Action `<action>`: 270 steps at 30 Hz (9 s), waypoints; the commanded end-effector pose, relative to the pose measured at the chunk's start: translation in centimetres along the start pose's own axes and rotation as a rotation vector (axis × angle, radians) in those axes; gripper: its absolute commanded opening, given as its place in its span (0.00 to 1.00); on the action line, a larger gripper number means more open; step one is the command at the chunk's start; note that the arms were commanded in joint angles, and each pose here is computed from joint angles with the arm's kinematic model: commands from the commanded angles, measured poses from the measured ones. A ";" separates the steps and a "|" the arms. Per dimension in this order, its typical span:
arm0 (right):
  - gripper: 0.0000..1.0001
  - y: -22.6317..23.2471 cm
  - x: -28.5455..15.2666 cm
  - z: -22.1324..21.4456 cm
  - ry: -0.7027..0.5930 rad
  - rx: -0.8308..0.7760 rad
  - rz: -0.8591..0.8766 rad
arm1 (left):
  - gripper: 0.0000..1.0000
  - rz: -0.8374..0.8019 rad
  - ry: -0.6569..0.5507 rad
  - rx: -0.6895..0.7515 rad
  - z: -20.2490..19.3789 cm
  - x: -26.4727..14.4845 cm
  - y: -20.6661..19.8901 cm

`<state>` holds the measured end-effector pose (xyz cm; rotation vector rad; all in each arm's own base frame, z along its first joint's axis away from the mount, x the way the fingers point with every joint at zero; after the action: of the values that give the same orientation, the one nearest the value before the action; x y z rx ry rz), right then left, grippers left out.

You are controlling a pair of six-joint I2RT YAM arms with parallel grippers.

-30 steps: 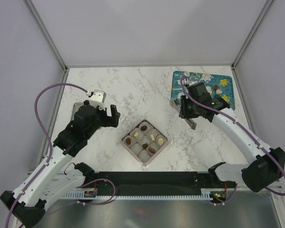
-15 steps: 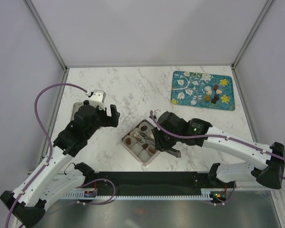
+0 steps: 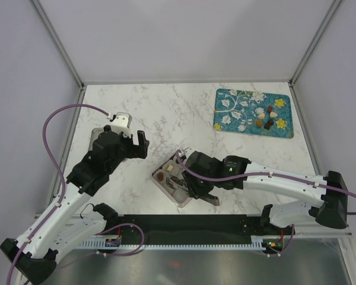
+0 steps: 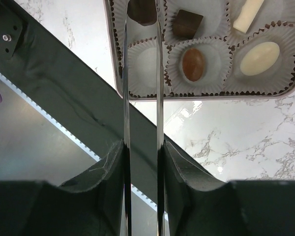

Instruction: Pack the chocolate

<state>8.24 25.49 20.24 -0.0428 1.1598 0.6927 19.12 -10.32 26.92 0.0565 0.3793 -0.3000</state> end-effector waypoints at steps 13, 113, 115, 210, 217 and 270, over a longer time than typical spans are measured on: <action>0.49 1.1 -0.8 1.8 -0.090 0.014 0.027 | 0.97 0.014 -0.037 -0.015 1.0 -0.2 0.1; 0.37 -34.4 -4.0 10.6 -0.344 0.719 -0.565 | 0.97 -0.030 -0.029 -0.020 0.9 -0.2 -0.4; 0.36 -32.7 -4.0 11.2 -0.354 0.676 -0.538 | 0.97 -0.029 -0.028 -0.019 0.9 -0.2 -0.4; 0.44 -14.9 -3.6 23.8 -0.507 0.181 -0.405 | 0.97 -0.046 -0.045 -0.031 1.2 -0.6 -0.5; 0.45 -19.4 2.7 29.6 -0.548 0.211 -0.478 | 0.97 -0.044 -0.050 -0.034 1.1 -0.7 -0.4; 0.98 -16.9 -0.9 25.5 -0.621 0.446 -0.297 | 0.96 0.091 0.189 0.032 -0.1 4.0 -0.3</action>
<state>41.00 22.00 25.16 0.2925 0.6278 0.0819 21.46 -11.73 23.99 0.1332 0.5567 -0.2733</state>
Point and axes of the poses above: each gripper's point midway between its finger pads, its own x axis out along the fingers, its own y axis along the line the jaws close on, z = x × y, the point moved 7 cm from there along -x, back along the fingers, and after that the axes turned 6 degrees about x, right-handed, at the moved point
